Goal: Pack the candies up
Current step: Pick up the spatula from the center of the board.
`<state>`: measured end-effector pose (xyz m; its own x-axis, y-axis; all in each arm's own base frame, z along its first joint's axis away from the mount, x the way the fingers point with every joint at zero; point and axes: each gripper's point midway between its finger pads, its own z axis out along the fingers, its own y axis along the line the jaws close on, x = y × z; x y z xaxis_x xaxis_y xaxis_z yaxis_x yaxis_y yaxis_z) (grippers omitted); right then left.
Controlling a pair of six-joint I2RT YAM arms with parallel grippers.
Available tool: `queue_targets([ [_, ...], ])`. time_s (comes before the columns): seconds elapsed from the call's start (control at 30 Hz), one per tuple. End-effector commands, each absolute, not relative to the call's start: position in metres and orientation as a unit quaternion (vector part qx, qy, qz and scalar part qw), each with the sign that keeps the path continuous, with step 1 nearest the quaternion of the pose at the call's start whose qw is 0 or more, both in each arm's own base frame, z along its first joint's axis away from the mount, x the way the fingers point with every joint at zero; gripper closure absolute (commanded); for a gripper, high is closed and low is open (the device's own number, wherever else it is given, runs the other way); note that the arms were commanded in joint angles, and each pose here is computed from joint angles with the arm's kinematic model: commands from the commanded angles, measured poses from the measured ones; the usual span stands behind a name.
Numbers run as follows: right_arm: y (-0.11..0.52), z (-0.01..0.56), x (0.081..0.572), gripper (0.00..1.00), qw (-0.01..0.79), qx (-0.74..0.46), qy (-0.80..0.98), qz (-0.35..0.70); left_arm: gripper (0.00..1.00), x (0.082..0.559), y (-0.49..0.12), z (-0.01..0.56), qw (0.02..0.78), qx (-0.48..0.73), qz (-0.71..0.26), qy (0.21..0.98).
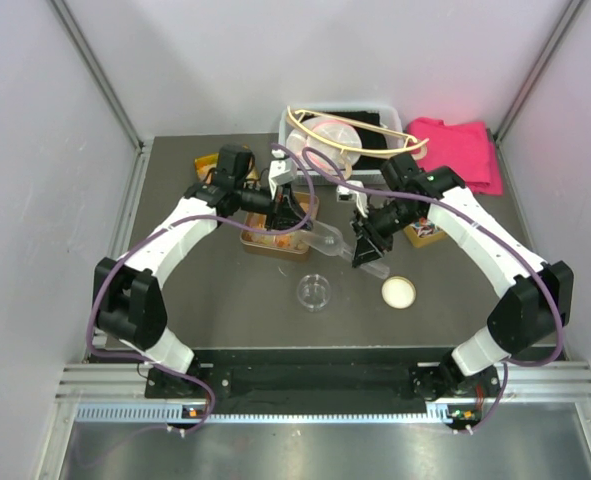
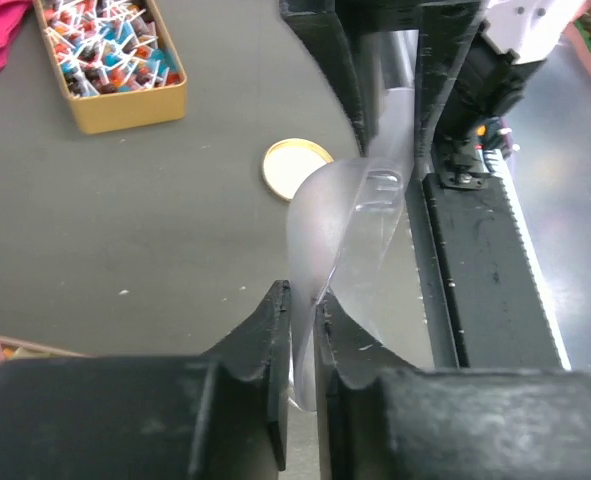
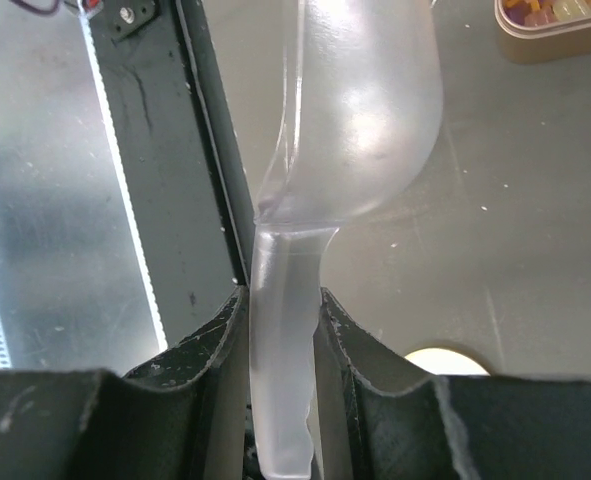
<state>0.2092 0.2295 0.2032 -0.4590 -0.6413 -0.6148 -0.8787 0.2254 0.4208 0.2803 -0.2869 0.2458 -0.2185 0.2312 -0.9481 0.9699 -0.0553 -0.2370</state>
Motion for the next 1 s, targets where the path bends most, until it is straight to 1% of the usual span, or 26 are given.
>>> queue_targets([
  [0.0,0.239,0.224,0.219,0.75,0.206,-0.516,0.743,0.374,0.95,0.283,-0.291,0.258,0.371,0.521,-0.514,0.571],
  [0.03,0.239,0.225,0.219,0.75,0.207,-0.516,0.743,0.373,1.0,0.283,-0.291,0.257,0.371,0.52,-0.514,0.573],
  [0.1,0.239,0.226,0.221,0.75,0.209,-0.515,0.745,0.369,1.0,0.284,-0.291,0.256,0.371,0.52,-0.512,0.574],
  [0.2,0.237,0.23,0.226,0.67,0.224,-0.515,0.746,0.357,1.0,0.286,-0.291,0.254,0.371,0.518,-0.51,0.578],
  [0.23,0.237,0.232,0.229,0.6,0.23,-0.516,0.746,0.352,1.0,0.287,-0.291,0.253,0.37,0.516,-0.509,0.582],
  [0.3,0.235,0.236,0.232,0.51,0.245,-0.518,0.747,0.337,1.0,0.291,-0.291,0.251,0.371,0.512,-0.503,0.589],
  [0.33,0.234,0.237,0.235,0.43,0.252,-0.518,0.747,0.331,1.0,0.292,-0.291,0.25,0.371,0.51,-0.502,0.592],
  [0.4,0.231,0.239,0.237,0.34,0.262,-0.519,0.749,0.318,1.0,0.295,-0.292,0.246,0.369,0.505,-0.499,0.6],
  [0.43,0.23,0.239,0.238,0.27,0.266,-0.52,0.749,0.314,1.0,0.296,-0.292,0.246,0.369,0.505,-0.498,0.601],
  [0.5,0.227,0.24,0.237,0.19,0.27,-0.522,0.748,0.308,1.0,0.297,-0.292,0.245,0.369,0.501,-0.497,0.604],
  [0.53,0.226,0.242,0.235,0.14,0.276,-0.524,0.746,0.305,1.0,0.299,-0.293,0.245,0.369,0.497,-0.498,0.608],
  [0.6,0.222,0.244,0.233,0.08,0.286,-0.529,0.742,0.297,1.0,0.302,-0.293,0.245,0.369,0.492,-0.498,0.611],
  [0.63,0.219,0.246,0.229,0.02,0.294,-0.531,0.739,0.292,1.0,0.303,-0.293,0.247,0.368,0.488,-0.499,0.614],
  [0.7,0.213,0.249,0.231,0.01,0.314,-0.534,0.736,0.272,1.0,0.306,-0.293,0.244,0.364,0.483,-0.501,0.619],
  [0.87,0.194,0.244,0.234,0.01,0.353,-0.524,0.744,0.216,1.0,0.308,-0.293,0.244,0.356,0.473,-0.514,0.62],
  [0.9,0.193,0.246,0.239,0.01,0.37,-0.52,0.742,0.206,1.0,0.309,-0.294,0.247,0.36,0.472,-0.517,0.617],
  [0.97,0.185,0.236,0.243,0.01,0.38,-0.51,0.75,0.182,1.0,0.312,-0.293,0.249,0.355,0.46,-0.524,0.623],
])
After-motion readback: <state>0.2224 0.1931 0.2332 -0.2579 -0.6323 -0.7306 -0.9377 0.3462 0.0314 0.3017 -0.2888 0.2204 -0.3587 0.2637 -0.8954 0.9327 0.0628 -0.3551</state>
